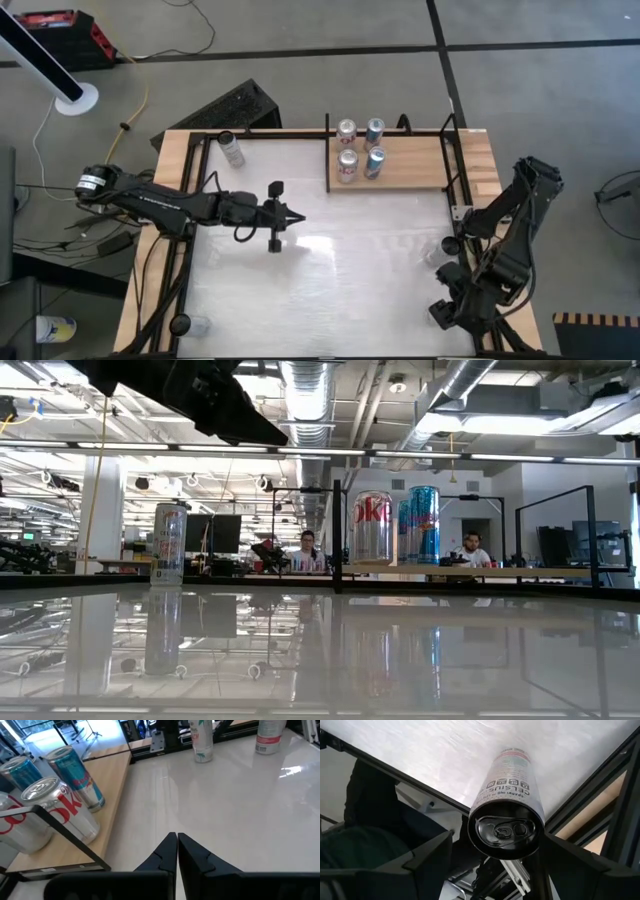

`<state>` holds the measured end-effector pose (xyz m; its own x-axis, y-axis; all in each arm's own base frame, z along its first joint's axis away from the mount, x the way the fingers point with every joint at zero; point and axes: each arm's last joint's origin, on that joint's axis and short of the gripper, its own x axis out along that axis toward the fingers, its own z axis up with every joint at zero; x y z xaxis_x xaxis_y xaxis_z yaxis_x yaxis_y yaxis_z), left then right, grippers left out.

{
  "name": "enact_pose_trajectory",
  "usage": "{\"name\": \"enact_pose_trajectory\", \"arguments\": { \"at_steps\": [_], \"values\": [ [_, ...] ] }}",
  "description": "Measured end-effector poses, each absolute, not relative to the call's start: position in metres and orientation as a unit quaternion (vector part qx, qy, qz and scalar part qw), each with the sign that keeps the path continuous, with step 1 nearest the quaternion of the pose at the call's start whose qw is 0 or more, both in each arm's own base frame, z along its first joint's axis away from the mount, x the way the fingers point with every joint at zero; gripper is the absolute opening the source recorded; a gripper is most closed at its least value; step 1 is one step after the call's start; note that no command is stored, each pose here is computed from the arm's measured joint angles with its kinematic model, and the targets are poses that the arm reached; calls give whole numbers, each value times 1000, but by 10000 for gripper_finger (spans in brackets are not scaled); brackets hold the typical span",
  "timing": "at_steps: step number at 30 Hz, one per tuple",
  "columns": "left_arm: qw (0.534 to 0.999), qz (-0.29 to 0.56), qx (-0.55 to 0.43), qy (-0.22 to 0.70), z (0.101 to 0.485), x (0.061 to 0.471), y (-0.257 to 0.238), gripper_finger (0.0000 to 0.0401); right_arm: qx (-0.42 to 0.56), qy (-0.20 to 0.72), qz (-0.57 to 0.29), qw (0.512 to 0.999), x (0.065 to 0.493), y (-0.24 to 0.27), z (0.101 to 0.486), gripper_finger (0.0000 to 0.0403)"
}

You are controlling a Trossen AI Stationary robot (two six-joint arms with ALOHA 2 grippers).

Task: Place canned beverage on shelf
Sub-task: Put the bottom white-pink soda can on the shelf

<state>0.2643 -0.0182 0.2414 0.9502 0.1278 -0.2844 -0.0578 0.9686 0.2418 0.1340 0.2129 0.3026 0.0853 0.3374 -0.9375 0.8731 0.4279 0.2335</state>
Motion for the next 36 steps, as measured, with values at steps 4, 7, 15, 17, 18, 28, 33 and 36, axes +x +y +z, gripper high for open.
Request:
{"name": "enact_pose_trajectory", "arguments": {
  "at_steps": [4, 7, 15, 17, 18, 28, 33, 36],
  "values": [
    [981, 54, 114, 150, 242, 265, -14, 0, 477, 633, -240, 560, 134, 213, 302, 324],
    [982, 54, 112, 144, 243, 265, -13, 0, 468, 635, -243, 564, 133, 211, 302, 324],
    [986, 32, 112, 122, 246, 267, -8, 0, 470, 632, -220, 576, 133, 209, 306, 324],
    [986, 34, 112, 122, 246, 267, -7, 0, 470, 632, -218, 577, 132, 207, 307, 324],
    [986, 36, 112, 121, 247, 267, -6, 0, 469, 632, -219, 577, 131, 207, 307, 324],
    [986, 44, 115, 116, 248, 267, -2, 0, 447, 656, -231, 562, 127, 203, 306, 324],
    [987, 31, 106, 114, 248, 267, -1, 0, 451, 656, -221, 563, 128, 205, 307, 324],
    [987, 27, 105, 114, 248, 268, -1, 0, 449, 654, -212, 571, 129, 205, 307, 324]
  ]
}}
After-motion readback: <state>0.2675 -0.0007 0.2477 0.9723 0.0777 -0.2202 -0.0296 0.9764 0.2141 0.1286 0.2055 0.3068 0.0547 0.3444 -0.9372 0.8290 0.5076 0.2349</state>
